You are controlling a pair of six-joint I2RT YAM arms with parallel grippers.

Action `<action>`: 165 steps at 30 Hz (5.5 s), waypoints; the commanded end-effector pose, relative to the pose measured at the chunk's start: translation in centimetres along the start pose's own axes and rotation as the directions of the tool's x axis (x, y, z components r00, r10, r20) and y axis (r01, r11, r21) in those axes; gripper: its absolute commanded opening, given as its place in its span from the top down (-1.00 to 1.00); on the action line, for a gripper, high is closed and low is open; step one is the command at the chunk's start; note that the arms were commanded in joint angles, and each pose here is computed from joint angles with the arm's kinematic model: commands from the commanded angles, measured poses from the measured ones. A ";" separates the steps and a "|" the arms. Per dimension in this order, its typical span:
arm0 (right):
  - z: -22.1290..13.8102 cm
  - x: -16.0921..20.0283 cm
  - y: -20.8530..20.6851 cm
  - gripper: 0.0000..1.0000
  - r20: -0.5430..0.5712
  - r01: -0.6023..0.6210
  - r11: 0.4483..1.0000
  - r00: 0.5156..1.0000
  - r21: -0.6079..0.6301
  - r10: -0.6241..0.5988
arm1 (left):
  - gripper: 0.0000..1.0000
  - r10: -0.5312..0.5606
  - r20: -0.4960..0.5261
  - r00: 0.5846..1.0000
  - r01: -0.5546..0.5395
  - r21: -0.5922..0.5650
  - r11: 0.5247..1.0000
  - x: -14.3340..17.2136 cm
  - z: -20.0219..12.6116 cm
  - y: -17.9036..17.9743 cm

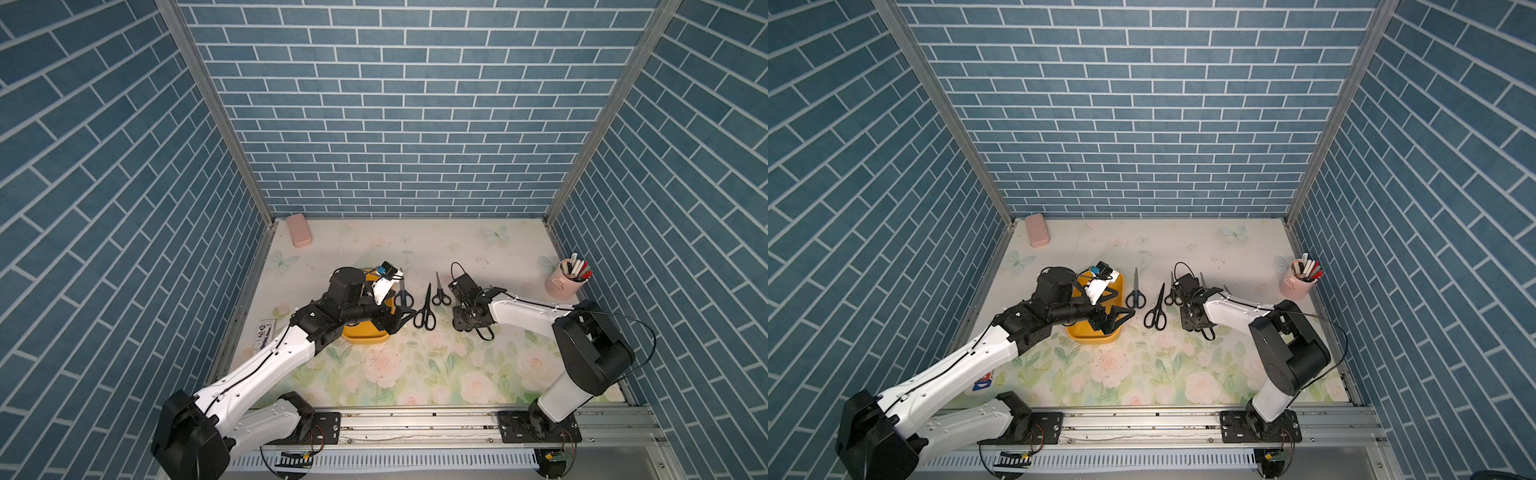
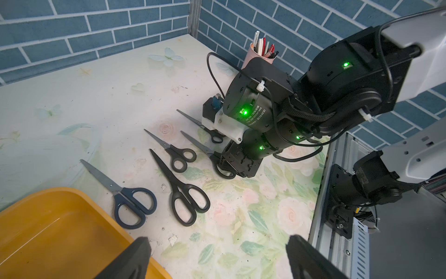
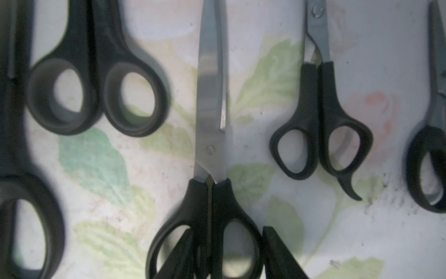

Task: Put the scissors into the storage box
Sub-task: Pick up the scissors from the center of the board, then place the scissors in the storage box, then pick up the scissors from the center of the board.

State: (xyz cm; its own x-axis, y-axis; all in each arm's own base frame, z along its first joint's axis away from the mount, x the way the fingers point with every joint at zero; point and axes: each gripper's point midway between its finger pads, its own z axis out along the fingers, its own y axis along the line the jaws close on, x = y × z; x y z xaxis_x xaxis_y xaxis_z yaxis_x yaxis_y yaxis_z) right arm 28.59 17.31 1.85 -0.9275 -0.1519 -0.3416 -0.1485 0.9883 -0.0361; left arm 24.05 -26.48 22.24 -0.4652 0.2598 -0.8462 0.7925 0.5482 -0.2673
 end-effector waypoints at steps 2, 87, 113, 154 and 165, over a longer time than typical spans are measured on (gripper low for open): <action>1.6 3.0 -0.3 0.07 -0.114 0.020 1.000 0.993 0.025 -0.017 | -0.89 0.010 -0.018 1.000 -0.010 -0.027 1.000 0.6 0.2 0.4; -8.5 -3.9 30.1 1.00 0.106 0.170 0.934 0.984 -0.313 -0.144 | -1.00 -0.346 0.473 0.810 0.585 -0.688 0.430 7.2 -15.7 18.0; -5.7 -2.7 32.3 0.05 0.066 0.214 0.934 0.977 -0.285 -0.204 | -1.00 -0.339 0.459 0.821 0.569 -0.705 0.424 7.3 -15.9 18.2; -3.7 -2.2 12.2 -0.08 -0.020 -0.011 0.985 1.000 -0.171 0.008 | -0.95 -0.050 0.080 0.996 0.066 -0.214 0.975 0.3 -4.3 3.8; -1.3 -0.8 12.7 -0.01 -0.029 -0.077 0.987 0.997 -0.138 0.074 | -0.98 -0.034 0.086 0.996 0.055 -0.256 0.965 1.3 -4.5 4.6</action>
State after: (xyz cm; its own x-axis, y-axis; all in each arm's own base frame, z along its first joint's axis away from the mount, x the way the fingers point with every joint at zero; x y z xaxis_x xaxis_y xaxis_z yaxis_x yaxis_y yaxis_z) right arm 26.65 29.96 3.54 -0.9423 -0.1351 -0.3064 -0.1780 0.9771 0.1164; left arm 25.35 -20.10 23.01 -0.4599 0.1458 -0.8759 0.6329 0.7458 -0.2082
